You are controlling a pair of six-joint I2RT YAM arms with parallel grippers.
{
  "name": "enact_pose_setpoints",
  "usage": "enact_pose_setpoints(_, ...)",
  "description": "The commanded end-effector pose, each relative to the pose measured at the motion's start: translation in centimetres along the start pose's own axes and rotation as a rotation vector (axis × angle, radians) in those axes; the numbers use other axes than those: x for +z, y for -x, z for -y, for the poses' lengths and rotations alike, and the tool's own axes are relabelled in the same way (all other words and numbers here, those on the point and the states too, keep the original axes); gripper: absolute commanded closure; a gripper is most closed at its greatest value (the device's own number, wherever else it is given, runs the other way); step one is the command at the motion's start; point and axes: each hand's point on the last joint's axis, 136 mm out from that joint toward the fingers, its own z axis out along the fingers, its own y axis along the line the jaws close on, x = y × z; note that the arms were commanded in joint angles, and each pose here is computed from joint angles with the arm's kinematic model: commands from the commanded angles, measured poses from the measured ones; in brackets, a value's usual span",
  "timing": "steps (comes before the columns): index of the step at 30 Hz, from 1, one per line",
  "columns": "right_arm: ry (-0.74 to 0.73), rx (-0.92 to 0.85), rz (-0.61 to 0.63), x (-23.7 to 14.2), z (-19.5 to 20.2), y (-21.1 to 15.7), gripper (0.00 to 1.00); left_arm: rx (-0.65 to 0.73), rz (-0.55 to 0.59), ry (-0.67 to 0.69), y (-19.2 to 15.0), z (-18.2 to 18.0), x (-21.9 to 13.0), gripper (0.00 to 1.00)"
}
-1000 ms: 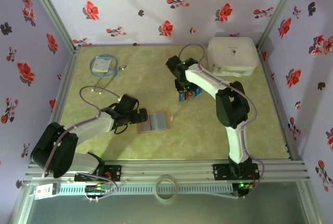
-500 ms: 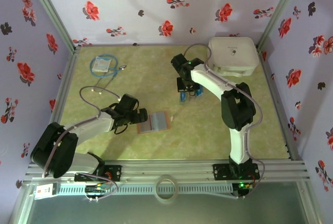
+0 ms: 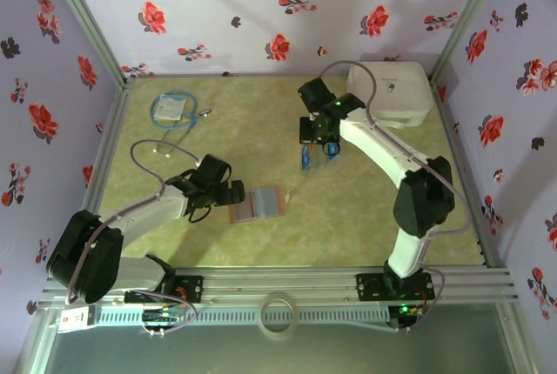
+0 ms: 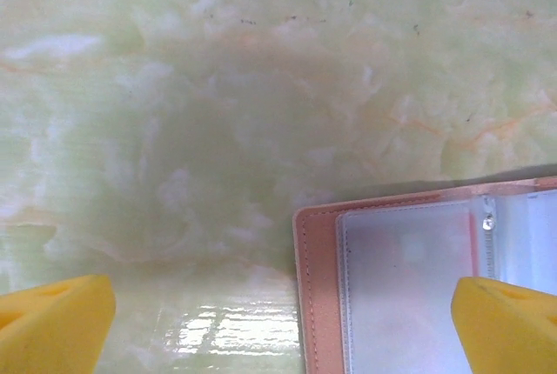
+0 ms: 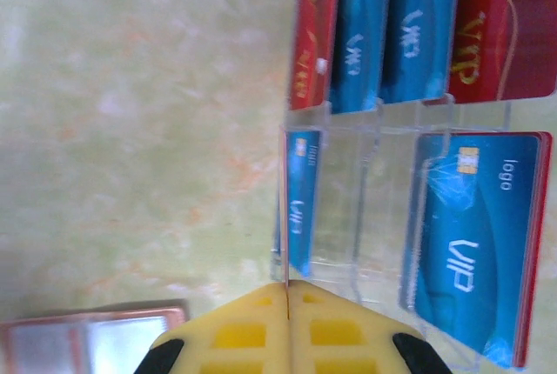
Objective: Put the credit cards into the card holder
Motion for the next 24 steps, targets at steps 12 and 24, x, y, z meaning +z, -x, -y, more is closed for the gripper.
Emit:
enact_pose_setpoints(12, 0.649, 0.004, 0.081, -0.9, -10.3, -6.1, 1.0, 0.003, 0.007, 0.093, -0.3, -2.0, -1.9, 0.0)
enact_pose_setpoints(24, 0.748, 0.07, 0.103, 3.4, -9.8, -11.6, 1.0, 0.039, 0.024, 0.128, -1.3, -2.0, -1.3, 0.0)
